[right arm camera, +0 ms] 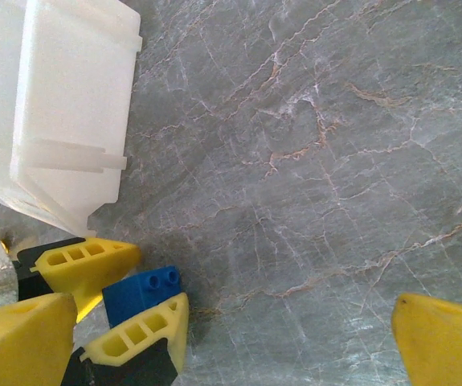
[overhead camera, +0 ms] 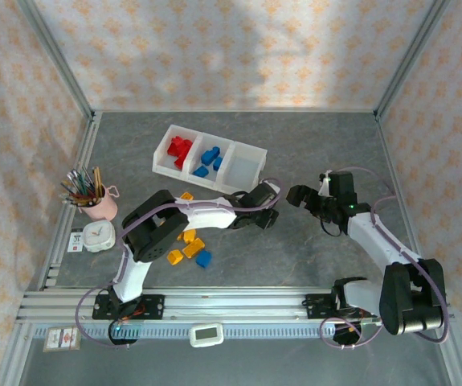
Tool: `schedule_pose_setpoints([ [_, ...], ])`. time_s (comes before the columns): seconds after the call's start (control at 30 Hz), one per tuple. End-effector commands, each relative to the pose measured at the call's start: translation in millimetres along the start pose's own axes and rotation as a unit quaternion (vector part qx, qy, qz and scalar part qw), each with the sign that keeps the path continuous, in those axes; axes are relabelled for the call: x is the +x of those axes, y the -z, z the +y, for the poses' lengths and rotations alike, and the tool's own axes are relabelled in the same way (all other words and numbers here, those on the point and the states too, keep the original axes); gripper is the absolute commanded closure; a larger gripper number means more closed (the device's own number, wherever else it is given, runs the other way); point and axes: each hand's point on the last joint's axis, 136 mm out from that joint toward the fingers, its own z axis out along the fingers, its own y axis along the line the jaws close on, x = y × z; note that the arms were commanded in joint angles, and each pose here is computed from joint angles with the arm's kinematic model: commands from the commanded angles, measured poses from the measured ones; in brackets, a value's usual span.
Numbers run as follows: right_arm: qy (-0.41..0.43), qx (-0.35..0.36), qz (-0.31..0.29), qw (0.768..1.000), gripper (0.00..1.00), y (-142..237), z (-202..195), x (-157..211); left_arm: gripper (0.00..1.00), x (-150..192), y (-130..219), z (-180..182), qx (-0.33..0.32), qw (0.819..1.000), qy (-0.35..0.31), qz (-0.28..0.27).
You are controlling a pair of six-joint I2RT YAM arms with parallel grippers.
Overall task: Sort the legos into containers by color
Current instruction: Pick up the lego from the center of the table, then place the lego in the container.
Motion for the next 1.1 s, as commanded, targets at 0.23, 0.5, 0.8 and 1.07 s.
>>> schedule_pose_setpoints([
  [0.23, 0.012, -0.007, -0.01, 1.0, 0.0, 2.5, 5.3, -8.7, 0.69, 0.6, 1.8, -2.0, -0.008, 1.0, -0.018, 0.005],
  [0.5, 0.02, -0.013, -0.015, 1.0, 0.0, 9.3, 13.3, -15.3, 0.79, -5.4, 28.7, 2.6, -0.009, 1.0, 0.0, -0.007],
  [0.8, 0.036, -0.053, -0.018, 0.998, 0.01, 17.7, 45.4, -25.9, 0.79, -36.3, 110.9, 32.6, -0.029, 0.994, 0.075, -0.073],
  [1.07, 0.07, -0.078, -0.008, 0.994, 0.0, 0.2, 93.1, -21.1, 0.79, -81.9, 152.6, 149.2, -0.132, 0.961, 0.207, -0.13],
])
